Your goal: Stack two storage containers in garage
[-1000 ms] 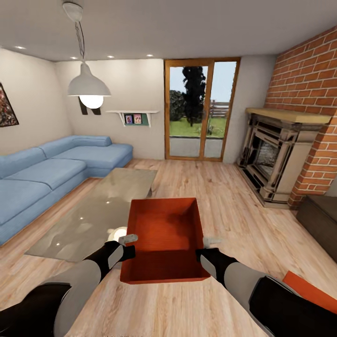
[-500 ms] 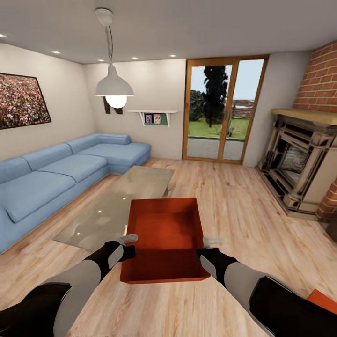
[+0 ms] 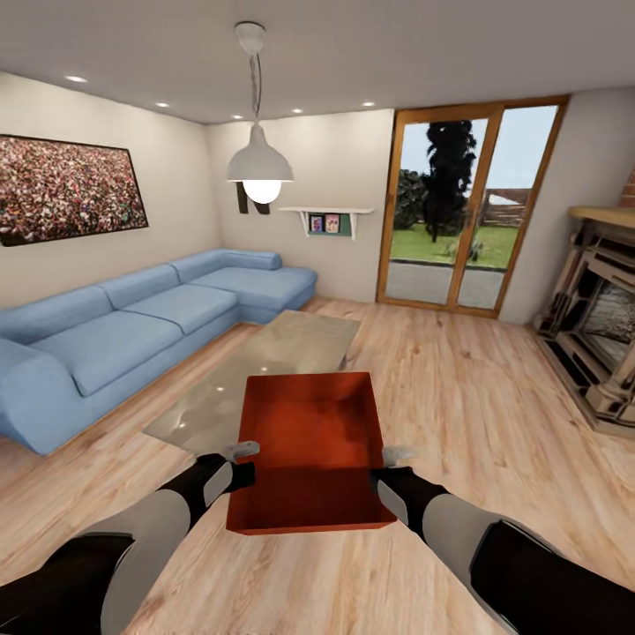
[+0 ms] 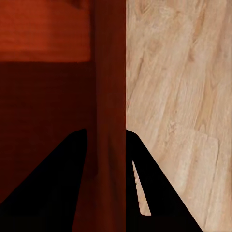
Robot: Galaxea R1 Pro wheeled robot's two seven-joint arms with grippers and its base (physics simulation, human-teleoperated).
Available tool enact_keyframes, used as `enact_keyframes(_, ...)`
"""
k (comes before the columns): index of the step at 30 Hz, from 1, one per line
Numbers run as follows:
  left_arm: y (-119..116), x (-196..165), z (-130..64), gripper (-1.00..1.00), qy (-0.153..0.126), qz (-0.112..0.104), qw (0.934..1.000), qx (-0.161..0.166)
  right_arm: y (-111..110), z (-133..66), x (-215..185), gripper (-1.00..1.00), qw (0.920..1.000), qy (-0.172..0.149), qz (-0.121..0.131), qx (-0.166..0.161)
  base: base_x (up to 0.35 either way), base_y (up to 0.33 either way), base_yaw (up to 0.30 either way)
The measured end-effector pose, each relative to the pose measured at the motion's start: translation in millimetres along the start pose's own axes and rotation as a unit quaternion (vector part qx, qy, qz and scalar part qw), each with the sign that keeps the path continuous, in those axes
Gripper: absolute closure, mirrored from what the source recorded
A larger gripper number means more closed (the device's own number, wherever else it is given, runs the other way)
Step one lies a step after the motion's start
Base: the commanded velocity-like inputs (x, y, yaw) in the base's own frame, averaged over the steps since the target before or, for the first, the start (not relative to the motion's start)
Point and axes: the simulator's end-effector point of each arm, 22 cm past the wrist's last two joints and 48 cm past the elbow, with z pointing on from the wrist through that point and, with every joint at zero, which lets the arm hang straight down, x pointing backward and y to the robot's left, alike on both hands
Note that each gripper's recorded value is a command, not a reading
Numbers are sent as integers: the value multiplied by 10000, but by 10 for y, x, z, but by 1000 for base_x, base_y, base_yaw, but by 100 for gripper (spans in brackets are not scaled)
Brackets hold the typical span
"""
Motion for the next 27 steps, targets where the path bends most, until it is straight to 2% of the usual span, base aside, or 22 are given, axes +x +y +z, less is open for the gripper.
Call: enact_keyframes(27,0,1,0,100,1,0,10000,-1,0,0,1,100,10000,1,1,1,0,0,269)
